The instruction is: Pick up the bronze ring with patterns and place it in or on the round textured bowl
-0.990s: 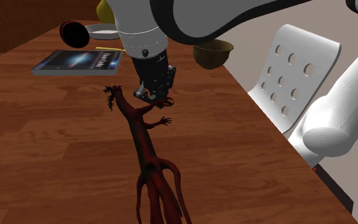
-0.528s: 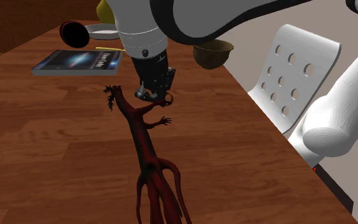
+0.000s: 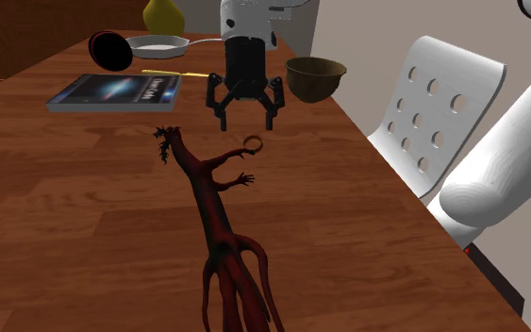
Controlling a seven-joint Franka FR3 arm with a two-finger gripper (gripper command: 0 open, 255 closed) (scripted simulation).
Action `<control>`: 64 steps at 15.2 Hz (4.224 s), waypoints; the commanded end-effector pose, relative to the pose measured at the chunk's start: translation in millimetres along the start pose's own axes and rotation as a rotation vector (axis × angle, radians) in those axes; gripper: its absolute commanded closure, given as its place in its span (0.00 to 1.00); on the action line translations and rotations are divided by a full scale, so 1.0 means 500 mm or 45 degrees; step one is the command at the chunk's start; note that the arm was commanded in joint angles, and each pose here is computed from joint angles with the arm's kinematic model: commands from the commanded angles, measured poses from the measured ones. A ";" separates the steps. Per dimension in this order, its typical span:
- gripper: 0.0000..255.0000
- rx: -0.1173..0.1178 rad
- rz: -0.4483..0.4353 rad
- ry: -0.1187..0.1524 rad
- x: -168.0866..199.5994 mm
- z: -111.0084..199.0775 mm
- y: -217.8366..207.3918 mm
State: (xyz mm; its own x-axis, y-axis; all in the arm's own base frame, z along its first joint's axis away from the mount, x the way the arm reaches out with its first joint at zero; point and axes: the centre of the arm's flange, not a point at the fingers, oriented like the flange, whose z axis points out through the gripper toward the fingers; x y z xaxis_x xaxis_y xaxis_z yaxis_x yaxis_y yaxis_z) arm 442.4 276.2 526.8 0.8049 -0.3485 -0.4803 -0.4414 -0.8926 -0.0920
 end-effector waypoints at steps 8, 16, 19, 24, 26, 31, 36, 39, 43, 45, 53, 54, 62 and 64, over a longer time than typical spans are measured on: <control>0.00 0.029 0.021 -0.030 0.003 0.064 0.003; 1.00 0.029 0.021 -0.030 0.003 0.064 0.003; 1.00 0.029 0.021 -0.030 0.003 0.064 0.003; 0.00 0.029 0.021 -0.030 0.003 0.064 0.003; 0.00 0.049 0.033 0.100 -0.005 0.021 0.024; 0.00 0.083 0.052 0.320 -0.027 -0.040 0.060; 0.00 0.083 0.052 0.320 -0.013 0.011 0.057; 0.00 0.083 0.052 0.320 -0.009 0.027 0.056; 0.00 0.083 0.052 0.320 -0.009 0.027 0.056; 0.00 0.083 0.052 0.320 -0.009 0.027 0.056; 1.00 0.083 0.052 0.320 -0.009 0.028 0.056; 1.00 0.083 0.052 0.320 -0.009 0.027 0.056; 1.00 0.083 0.052 0.320 -0.045 -0.037 0.049; 1.00 0.083 0.052 0.320 -0.055 -0.055 0.047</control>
State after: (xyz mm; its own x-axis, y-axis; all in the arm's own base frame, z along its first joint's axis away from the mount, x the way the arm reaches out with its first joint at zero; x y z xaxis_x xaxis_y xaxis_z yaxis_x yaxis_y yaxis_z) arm 422.1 257.1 556.5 0.8555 -0.4514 -0.2535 -0.4937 -0.8587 -0.1372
